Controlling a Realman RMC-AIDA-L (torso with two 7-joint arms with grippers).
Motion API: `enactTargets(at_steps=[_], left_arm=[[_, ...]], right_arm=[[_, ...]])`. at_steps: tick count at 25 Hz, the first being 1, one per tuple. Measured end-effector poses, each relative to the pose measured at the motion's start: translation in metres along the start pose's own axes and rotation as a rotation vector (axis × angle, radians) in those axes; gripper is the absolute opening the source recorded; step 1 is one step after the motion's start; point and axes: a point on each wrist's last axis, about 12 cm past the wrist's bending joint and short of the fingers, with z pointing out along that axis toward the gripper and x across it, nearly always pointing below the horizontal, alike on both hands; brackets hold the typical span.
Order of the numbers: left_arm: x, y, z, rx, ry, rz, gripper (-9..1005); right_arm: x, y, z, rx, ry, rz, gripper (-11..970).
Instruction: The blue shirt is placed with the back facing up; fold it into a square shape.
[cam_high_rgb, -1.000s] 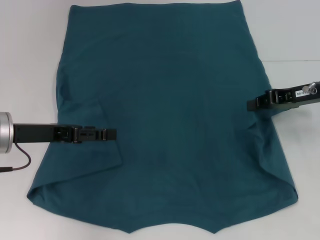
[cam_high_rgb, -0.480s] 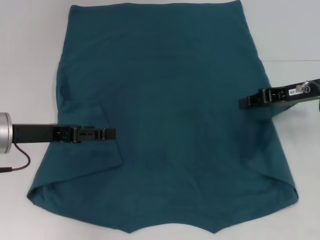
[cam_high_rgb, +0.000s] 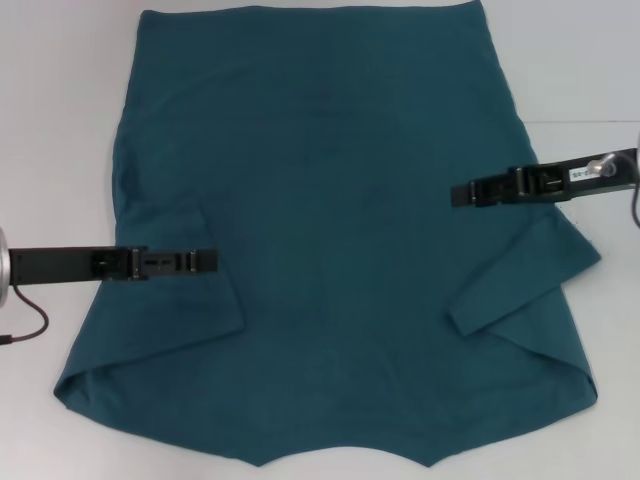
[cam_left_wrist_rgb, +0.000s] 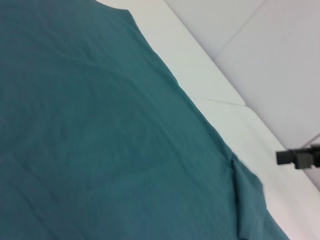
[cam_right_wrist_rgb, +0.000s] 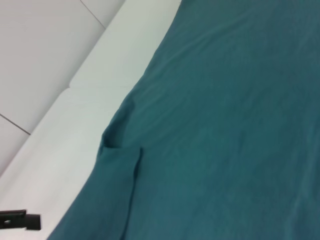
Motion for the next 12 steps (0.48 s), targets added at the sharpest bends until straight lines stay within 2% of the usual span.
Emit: enactTargets(at_steps=[3,12], left_arm=[[-0.001,0.003,-0.006,-0.010,-0.004,-0.066,919],[0.010,0.012,-0.032,-0.007,0.001,-0.378,919]], right_arm=[[0.001,-0.003,-0.011,-0.020,0.016,0.045,525],[0.024,-0.016,-0.044,-0.055,0.073,0.196,515]])
